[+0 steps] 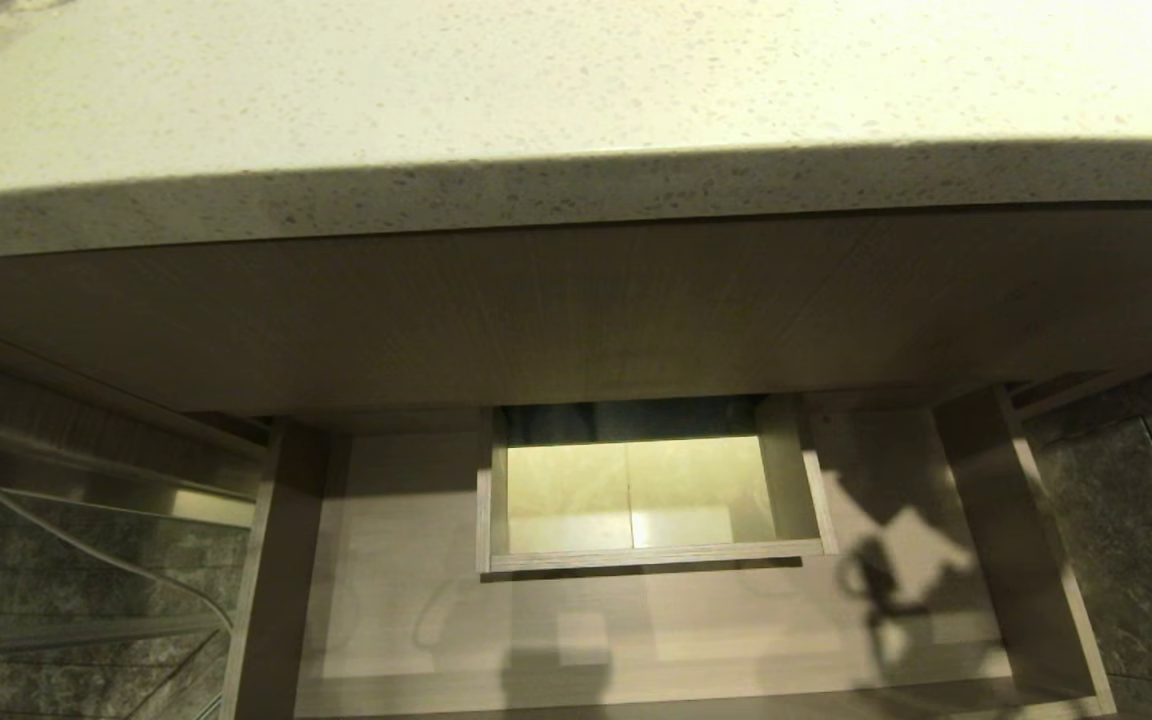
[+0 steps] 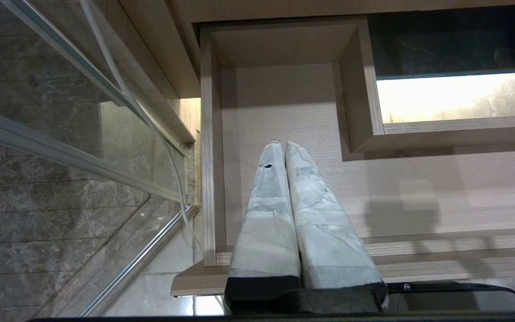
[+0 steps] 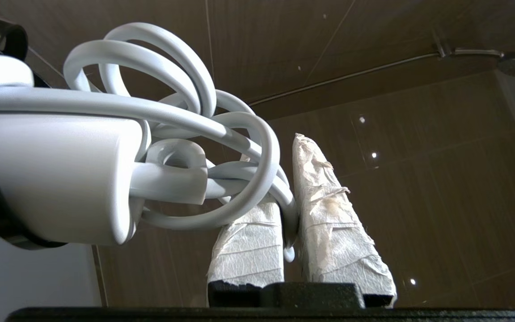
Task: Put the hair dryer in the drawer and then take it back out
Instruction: Put it into the drawer
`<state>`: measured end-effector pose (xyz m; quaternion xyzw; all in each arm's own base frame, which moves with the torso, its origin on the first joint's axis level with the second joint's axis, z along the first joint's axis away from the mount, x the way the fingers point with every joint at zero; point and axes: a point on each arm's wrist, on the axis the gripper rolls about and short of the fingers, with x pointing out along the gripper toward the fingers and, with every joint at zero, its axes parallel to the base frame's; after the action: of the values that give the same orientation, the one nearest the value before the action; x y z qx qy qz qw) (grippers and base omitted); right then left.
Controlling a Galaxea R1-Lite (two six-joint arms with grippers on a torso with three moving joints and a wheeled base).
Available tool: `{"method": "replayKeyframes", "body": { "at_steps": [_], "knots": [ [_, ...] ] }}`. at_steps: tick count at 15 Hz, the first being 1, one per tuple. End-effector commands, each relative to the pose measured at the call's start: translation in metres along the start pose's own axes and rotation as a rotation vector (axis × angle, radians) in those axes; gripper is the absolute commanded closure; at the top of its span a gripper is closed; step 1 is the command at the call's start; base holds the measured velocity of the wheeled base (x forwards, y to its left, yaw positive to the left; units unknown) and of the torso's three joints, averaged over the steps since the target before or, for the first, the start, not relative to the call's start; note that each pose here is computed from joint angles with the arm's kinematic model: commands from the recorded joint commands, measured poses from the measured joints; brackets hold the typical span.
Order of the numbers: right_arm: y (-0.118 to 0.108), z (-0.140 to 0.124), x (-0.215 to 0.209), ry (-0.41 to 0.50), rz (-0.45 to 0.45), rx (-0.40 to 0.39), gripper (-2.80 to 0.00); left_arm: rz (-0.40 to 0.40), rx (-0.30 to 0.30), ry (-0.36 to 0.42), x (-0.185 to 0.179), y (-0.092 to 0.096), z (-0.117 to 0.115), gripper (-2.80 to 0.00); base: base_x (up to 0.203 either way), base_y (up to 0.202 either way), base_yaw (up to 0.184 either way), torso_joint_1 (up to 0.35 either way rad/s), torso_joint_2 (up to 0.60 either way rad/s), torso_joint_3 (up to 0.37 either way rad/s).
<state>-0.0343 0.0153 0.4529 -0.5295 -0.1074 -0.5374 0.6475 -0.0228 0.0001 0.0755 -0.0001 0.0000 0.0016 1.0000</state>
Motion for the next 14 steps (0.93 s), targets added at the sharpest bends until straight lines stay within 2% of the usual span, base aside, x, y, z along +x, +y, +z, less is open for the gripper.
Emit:
{"method": "replayKeyframes", "body": {
  "at_steps": [1,3,5,9,14],
  "knots": [
    [-0.021,-0.003,-0.035,-0.020,-0.022,0.002,0.00,0.000,-0.001,0.000,0.000,0.000,0.000,0.00,0.000,0.000,0.000,0.000,0.00,0.000],
    [-0.025,-0.007,-0.057,-0.015,0.008,-0.006,0.00,0.000,-0.001,0.000,0.000,0.000,0.000,0.00,0.000,0.000,0.000,0.000,0.00,0.000],
    [-0.021,-0.015,-0.079,0.006,0.076,-0.026,0.00,0.000,0.000,0.000,0.000,0.000,0.000,0.00,0.000,0.000,0.000,0.000,0.00,0.000],
    [0.008,-0.032,-0.100,0.071,0.273,-0.104,0.00,0.000,0.000,0.000,0.000,0.000,0.000,0.00,0.000,0.000,0.000,0.000,0.00,0.000],
    [0.049,-0.048,-0.107,0.101,0.526,-0.173,0.00,0.000,-0.001,0.000,0.000,0.000,0.000,0.00,0.000,0.000,0.000,0.000,0.00,0.000]
  ]
}}
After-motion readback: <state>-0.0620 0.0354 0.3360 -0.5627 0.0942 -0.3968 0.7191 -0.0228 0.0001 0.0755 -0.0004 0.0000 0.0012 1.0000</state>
